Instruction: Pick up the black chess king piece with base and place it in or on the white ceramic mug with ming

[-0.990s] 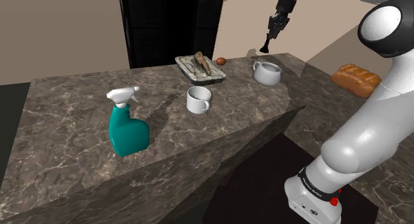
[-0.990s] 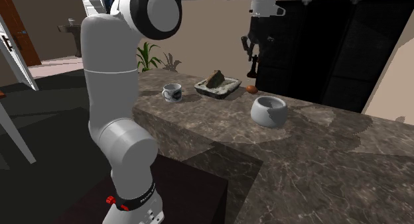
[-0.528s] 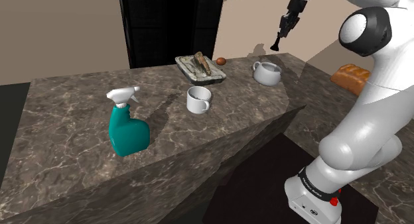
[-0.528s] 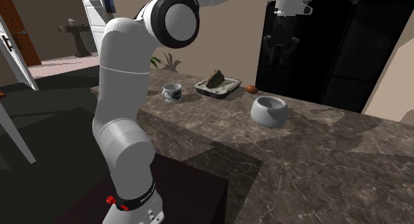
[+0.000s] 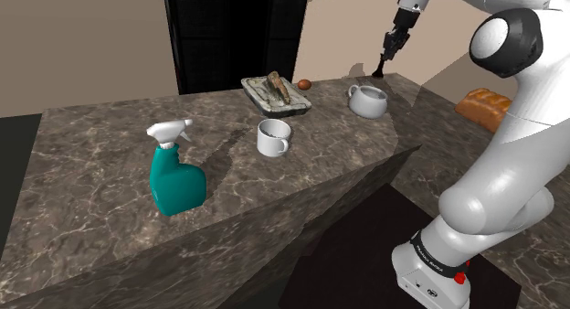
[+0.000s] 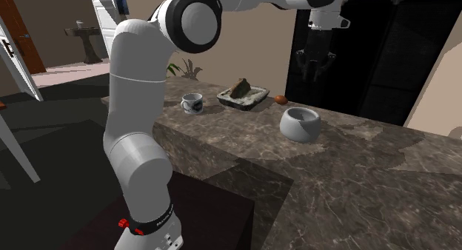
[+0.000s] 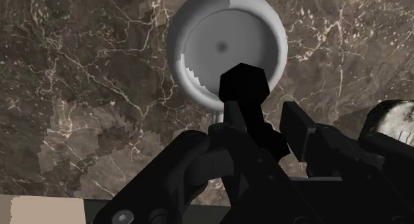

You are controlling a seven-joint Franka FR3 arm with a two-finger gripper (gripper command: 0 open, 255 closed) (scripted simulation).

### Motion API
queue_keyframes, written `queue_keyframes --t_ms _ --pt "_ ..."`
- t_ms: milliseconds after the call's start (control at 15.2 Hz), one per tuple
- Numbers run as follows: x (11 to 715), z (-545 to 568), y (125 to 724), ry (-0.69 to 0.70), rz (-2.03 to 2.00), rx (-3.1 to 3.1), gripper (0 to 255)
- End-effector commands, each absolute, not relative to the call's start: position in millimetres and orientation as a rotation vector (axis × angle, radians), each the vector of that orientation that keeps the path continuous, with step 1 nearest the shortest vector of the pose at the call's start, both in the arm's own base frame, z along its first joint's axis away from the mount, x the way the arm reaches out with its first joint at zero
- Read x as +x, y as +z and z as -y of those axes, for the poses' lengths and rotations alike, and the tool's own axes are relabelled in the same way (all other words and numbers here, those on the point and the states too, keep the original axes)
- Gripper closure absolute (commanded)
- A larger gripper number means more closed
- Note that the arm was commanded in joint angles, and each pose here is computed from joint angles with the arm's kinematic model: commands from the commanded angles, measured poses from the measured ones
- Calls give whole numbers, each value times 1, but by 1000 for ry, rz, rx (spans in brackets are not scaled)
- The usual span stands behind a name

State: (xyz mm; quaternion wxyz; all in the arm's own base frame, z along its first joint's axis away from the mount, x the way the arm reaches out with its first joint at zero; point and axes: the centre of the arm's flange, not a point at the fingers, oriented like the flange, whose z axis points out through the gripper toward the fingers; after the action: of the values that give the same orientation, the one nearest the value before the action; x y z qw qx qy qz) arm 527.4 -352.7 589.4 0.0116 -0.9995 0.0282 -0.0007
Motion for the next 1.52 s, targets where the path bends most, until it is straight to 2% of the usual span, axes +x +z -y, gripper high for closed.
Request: queue_keyframes --t_ms 0,726,1254,1320,1452 --pt "528 353 579 -3 -88 -3117 255" --pt "528 353 520 -3 -88 -3117 255" --pt "528 353 520 -3 -88 -3117 255" --pt "528 353 520 -3 -88 -3117 0" --pt "528 353 520 -3 -88 -3117 0"
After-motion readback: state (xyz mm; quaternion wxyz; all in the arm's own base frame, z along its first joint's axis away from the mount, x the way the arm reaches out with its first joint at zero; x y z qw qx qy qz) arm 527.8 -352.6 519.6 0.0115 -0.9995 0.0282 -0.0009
